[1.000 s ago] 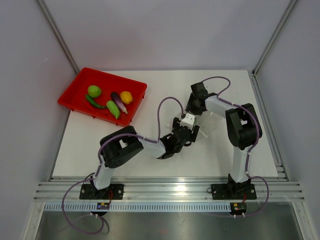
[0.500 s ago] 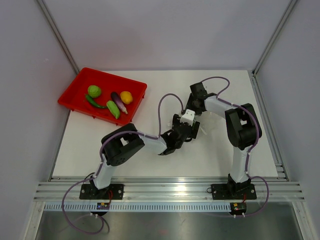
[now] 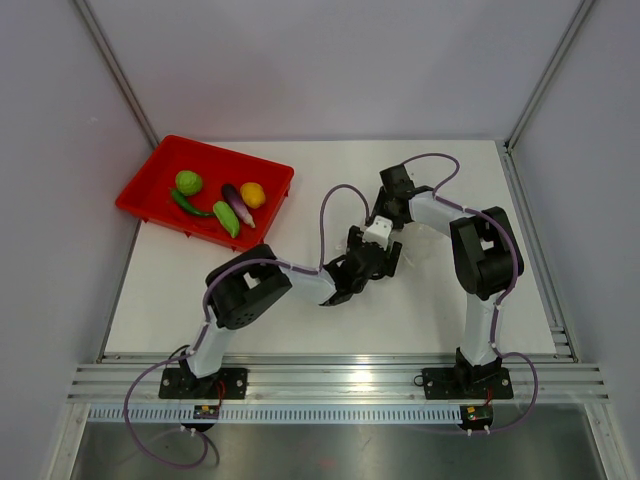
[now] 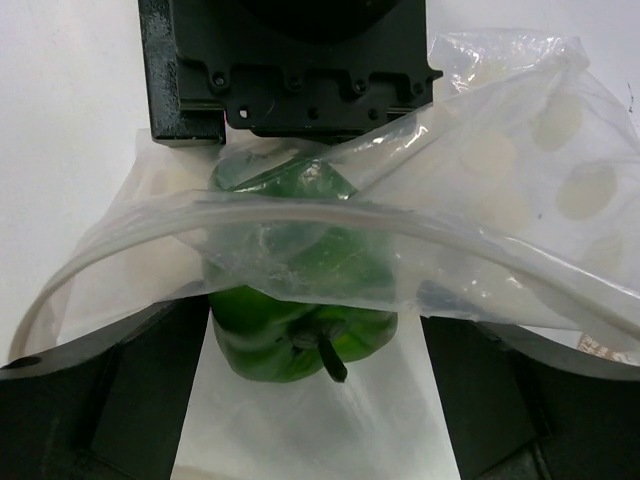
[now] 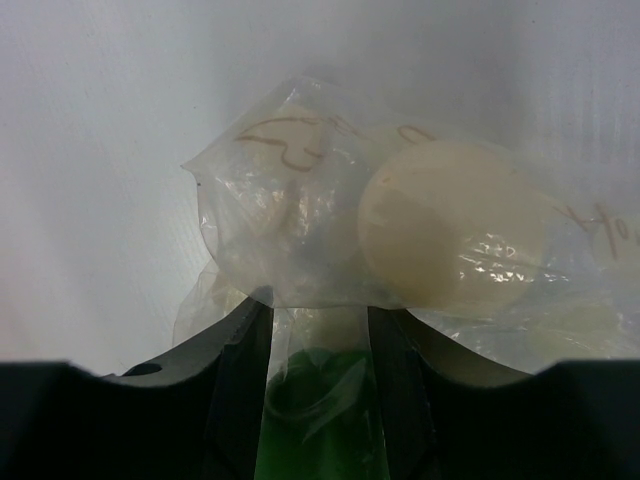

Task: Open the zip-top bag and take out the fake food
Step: Pick up the fake vegetable from the zipper food storage bag.

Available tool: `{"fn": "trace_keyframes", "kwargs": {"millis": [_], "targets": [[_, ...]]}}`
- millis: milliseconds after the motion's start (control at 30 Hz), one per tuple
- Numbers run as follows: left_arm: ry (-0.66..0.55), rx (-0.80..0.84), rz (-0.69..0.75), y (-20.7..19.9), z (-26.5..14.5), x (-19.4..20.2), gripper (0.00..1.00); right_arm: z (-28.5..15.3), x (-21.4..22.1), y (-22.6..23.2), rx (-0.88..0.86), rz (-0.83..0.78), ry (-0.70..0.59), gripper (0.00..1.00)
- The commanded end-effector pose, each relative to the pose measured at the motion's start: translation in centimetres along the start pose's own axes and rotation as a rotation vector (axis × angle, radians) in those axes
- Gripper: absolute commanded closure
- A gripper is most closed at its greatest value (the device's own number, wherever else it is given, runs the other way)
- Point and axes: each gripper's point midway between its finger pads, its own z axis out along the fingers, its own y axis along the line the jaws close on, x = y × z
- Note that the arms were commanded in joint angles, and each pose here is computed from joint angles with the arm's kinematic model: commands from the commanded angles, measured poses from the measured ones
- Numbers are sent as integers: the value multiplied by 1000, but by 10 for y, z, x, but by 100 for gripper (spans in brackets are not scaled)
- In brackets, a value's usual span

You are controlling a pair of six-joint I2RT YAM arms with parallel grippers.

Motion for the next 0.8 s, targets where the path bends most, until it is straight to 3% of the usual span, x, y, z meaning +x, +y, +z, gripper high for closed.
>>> {"fn": "trace_keyframes", "kwargs": {"millis": [0, 167, 300, 367, 533, 600, 767], "targets": [[-27, 22, -35, -4, 10, -12, 13, -1, 6, 8, -22, -7, 20, 51], [-8, 30, -50, 6, 14, -9, 17, 0, 7, 9, -27, -9, 28, 56], [-6, 17, -60, 11, 15, -8, 26, 3, 5, 4, 14, -6, 20, 61], [-10, 12, -57, 15, 15, -8, 30, 3, 4, 2, 27, -5, 17, 72], [-36, 15, -52, 18, 11, -15, 41, 9, -3, -10, 73, 32, 9, 81], [-42, 40, -44, 14, 9, -18, 43, 14, -8, -22, 106, 86, 14, 92], [-54, 43, -44, 15, 7, -22, 45, 23, -15, -40, 104, 174, 10, 93]]}}
